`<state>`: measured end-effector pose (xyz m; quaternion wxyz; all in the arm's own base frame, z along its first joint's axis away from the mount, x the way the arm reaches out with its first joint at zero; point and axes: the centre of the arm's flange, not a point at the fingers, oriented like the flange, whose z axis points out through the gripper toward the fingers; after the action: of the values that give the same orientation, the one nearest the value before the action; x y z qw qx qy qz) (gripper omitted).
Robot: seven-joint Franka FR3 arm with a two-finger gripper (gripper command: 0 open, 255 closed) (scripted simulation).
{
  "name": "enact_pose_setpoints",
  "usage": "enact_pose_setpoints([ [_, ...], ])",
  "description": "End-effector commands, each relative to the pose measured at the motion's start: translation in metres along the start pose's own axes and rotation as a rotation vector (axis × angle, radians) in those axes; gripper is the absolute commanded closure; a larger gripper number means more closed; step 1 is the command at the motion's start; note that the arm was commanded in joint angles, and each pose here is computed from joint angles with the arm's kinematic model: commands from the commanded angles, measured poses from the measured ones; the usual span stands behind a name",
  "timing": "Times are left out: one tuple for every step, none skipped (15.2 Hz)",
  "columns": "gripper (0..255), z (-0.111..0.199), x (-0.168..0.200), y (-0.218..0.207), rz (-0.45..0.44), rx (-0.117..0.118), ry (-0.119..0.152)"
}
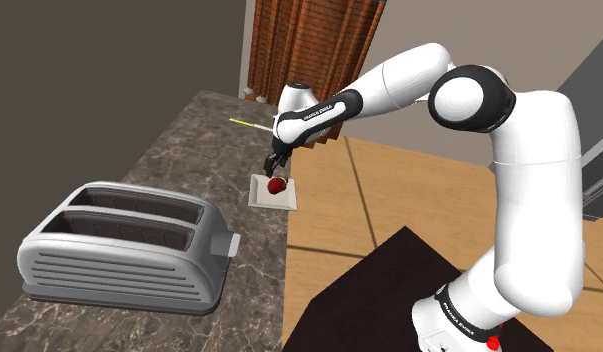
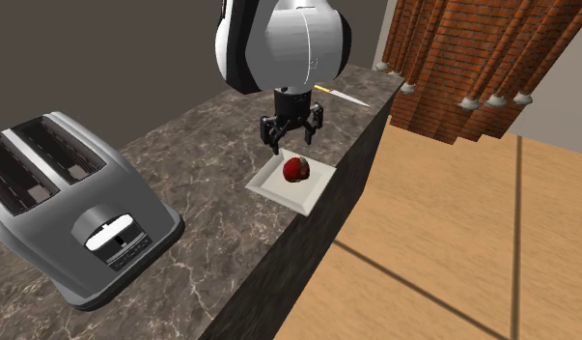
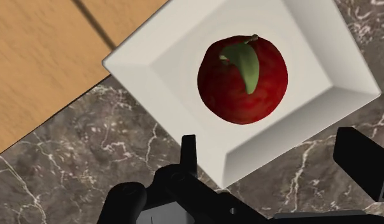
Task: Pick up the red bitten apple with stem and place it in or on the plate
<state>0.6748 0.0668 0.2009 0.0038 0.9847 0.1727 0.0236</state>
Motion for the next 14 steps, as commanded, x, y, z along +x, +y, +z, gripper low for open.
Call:
enact_pose_setpoints([
  [0, 0.0, 0.0, 0.0, 0.0, 0.0, 0.0],
  [0, 0.0, 0.0, 0.0, 0.0, 0.0, 0.0],
  [0, -0.013, 0.0, 0.0, 0.0, 0.0, 0.0],
  [0, -0.026, 0.0, 0.0, 0.0, 0.0, 0.0],
  [0, -0.04, 0.0, 0.0, 0.0, 0.0, 0.0],
  [0, -0.05, 0.0, 0.0, 0.0, 0.0, 0.0],
  [0, -0.05, 0.0, 0.0, 0.0, 0.0, 0.0],
  [0, -0.05, 0.0, 0.0, 0.0, 0.0, 0.0],
  [0, -0.05, 0.0, 0.0, 0.0, 0.0, 0.0],
  [0, -0.05, 0.0, 0.0, 0.0, 0.0, 0.0],
  [0, -0.05, 0.0, 0.0, 0.0, 0.0, 0.0],
  [0, -0.05, 0.0, 0.0, 0.0, 0.0, 0.0],
  [0, -0.05, 0.0, 0.0, 0.0, 0.0, 0.0],
  [0, -0.05, 0.0, 0.0, 0.0, 0.0, 0.0],
])
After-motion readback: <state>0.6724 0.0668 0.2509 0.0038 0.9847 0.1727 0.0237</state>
